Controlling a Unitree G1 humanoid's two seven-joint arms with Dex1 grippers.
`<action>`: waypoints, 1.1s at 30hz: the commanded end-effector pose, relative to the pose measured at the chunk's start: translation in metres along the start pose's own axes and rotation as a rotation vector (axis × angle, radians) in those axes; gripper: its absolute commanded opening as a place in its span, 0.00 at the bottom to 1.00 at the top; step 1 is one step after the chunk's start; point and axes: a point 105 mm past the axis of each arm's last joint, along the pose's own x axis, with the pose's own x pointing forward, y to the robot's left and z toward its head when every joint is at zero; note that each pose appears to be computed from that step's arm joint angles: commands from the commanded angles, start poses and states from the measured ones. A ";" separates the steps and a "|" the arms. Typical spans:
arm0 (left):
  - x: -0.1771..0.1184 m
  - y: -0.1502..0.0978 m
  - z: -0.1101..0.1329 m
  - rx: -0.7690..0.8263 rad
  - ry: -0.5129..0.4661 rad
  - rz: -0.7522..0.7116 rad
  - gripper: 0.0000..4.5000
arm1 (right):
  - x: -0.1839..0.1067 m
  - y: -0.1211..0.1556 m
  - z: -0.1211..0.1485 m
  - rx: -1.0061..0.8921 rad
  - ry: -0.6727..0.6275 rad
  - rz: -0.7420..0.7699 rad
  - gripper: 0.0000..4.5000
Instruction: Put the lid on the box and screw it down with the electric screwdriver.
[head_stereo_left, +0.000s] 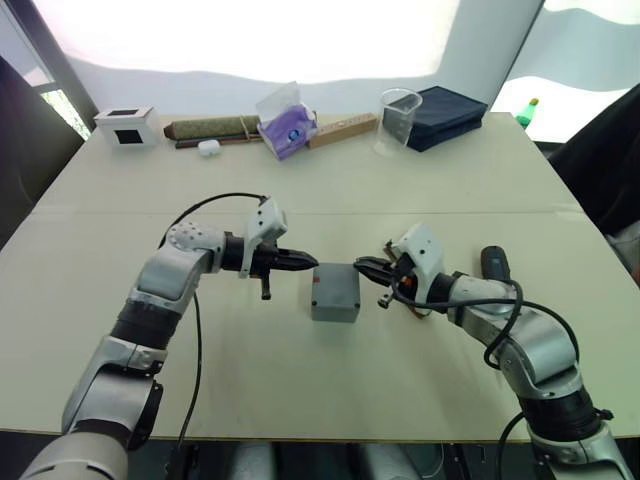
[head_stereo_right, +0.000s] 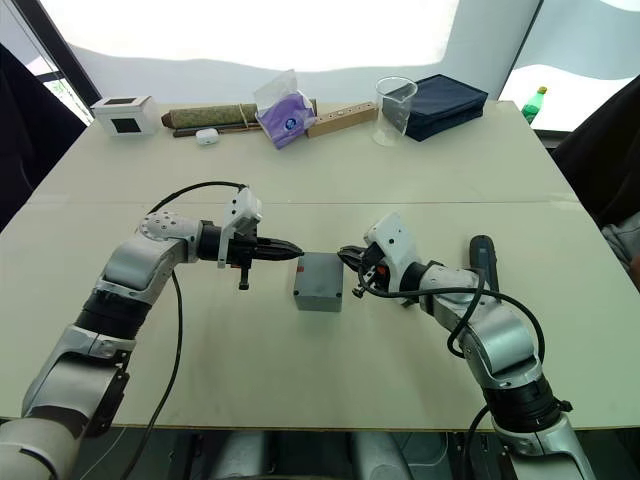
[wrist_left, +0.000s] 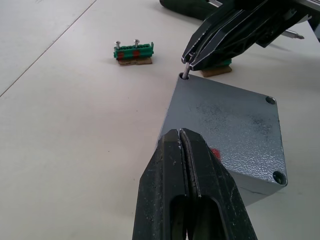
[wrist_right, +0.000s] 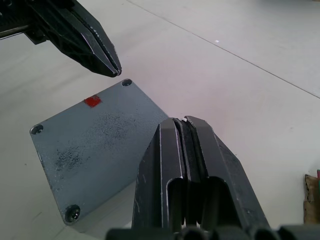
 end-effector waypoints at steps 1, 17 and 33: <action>-0.002 0.000 0.015 0.041 -0.031 0.005 0.00 | 0.000 -0.002 0.007 -0.026 -0.029 -0.009 0.01; -0.001 0.000 0.021 0.046 -0.043 0.004 0.00 | -0.001 0.000 0.002 -0.031 0.004 0.012 0.77; 0.022 -0.025 0.073 0.093 -0.170 -0.191 0.00 | -0.102 -0.071 0.039 0.240 0.140 -0.328 1.00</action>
